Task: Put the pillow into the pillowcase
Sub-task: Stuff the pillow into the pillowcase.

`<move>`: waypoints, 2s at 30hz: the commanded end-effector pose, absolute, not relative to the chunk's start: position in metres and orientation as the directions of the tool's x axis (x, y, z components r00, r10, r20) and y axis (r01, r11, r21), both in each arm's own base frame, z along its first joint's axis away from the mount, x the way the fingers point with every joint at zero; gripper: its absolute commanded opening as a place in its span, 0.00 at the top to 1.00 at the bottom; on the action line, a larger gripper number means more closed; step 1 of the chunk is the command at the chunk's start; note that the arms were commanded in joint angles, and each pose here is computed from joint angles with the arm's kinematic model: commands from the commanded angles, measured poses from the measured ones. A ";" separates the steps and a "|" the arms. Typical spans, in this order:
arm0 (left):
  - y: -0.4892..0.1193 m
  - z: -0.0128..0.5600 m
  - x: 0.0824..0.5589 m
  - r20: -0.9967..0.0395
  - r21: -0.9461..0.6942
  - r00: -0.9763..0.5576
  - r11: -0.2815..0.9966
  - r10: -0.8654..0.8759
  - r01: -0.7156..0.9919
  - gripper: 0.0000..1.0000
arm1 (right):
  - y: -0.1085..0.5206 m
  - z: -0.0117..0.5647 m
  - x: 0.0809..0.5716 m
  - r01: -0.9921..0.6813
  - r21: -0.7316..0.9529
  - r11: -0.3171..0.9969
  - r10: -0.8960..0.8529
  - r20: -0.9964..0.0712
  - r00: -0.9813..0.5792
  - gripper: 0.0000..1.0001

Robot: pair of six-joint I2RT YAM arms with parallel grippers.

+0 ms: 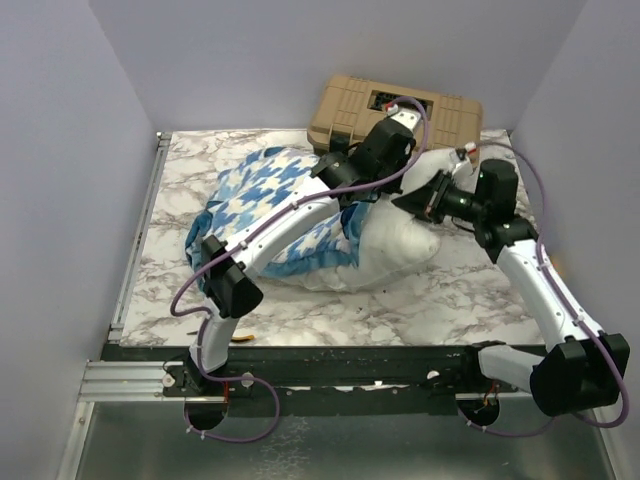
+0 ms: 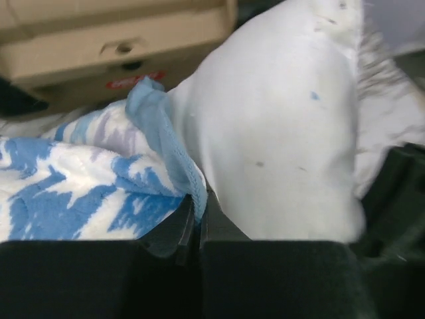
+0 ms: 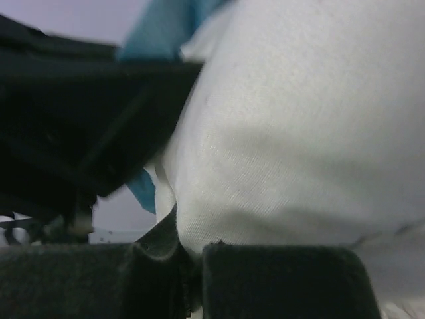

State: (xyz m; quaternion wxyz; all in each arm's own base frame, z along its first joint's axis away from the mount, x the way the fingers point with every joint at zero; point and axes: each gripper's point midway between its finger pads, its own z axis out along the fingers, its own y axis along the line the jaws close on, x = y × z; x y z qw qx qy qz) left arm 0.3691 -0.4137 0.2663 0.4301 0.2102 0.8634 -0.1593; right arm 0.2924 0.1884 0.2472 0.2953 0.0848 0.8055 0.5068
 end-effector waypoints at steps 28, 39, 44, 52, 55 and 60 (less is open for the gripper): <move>-0.452 0.484 0.239 -0.556 -0.761 -0.569 0.095 -0.606 0.641 1.00 | 0.202 0.583 0.254 -0.857 0.432 0.280 0.438 -0.852 -0.286 1.00; -0.489 0.486 0.230 -0.541 -0.771 -0.664 -0.012 -0.516 0.637 1.00 | 0.214 0.580 0.257 -0.856 0.432 0.283 0.406 -0.863 -0.301 1.00; -0.545 0.501 0.212 -0.534 -0.747 -0.716 -0.145 -0.450 0.649 1.00 | 0.195 0.601 0.257 -0.810 0.391 0.438 0.416 -0.887 -0.203 1.00; -0.588 0.535 0.191 -0.476 -0.679 -0.768 -0.377 -0.427 0.630 1.00 | 0.159 0.630 0.247 -0.712 0.293 0.638 0.416 -0.909 -0.002 1.00; -0.580 0.522 0.191 -0.490 -0.691 -0.759 -0.341 -0.428 0.638 1.00 | 0.171 0.618 0.252 -0.747 0.299 0.594 0.385 -0.921 -0.062 1.00; -0.532 0.447 0.204 -0.552 -0.755 -0.682 -0.061 -0.480 0.653 1.00 | 0.213 0.561 0.275 -0.809 0.451 0.377 0.301 -0.886 -0.353 1.00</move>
